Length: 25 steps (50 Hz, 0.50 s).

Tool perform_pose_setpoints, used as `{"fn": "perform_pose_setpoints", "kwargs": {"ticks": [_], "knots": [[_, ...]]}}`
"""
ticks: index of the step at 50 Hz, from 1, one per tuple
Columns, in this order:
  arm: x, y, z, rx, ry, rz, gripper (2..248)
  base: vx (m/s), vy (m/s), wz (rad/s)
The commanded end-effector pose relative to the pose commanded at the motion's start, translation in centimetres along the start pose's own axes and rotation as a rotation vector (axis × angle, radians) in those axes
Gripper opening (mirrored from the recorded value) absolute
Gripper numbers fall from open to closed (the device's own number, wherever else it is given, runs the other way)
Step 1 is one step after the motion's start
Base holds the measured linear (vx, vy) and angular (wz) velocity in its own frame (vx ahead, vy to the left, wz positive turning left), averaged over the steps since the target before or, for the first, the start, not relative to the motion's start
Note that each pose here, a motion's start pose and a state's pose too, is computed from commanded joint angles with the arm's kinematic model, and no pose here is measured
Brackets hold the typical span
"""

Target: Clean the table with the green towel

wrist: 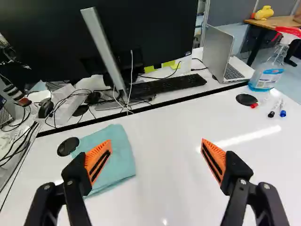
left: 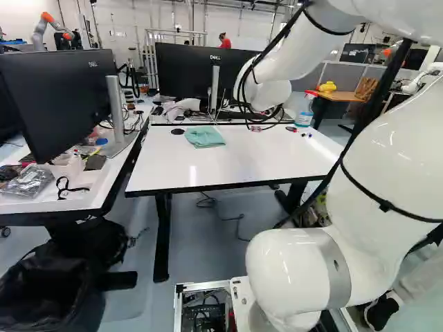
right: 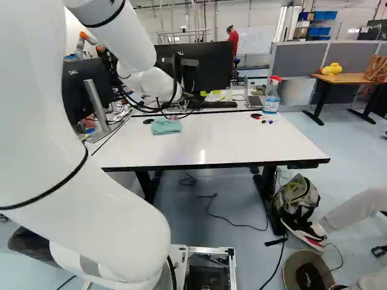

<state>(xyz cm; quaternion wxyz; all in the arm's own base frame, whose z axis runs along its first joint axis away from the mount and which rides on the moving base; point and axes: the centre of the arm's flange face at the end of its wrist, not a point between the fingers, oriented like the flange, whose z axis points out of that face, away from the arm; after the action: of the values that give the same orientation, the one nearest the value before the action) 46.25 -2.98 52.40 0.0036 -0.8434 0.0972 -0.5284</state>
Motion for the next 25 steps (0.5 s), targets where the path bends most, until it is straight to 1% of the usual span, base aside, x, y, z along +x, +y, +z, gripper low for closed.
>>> {"fn": "perform_pose_setpoints", "kwargs": {"ticks": [13, 25], "knots": [[-2.4, 0.1, -0.7, 0.004, 0.013, -0.02, 247, 0.0, 0.0, 0.0], [-5.2, 0.3, -1.7, 0.012, 0.028, -0.042, 247, 0.0, 0.0, 0.0]]}}
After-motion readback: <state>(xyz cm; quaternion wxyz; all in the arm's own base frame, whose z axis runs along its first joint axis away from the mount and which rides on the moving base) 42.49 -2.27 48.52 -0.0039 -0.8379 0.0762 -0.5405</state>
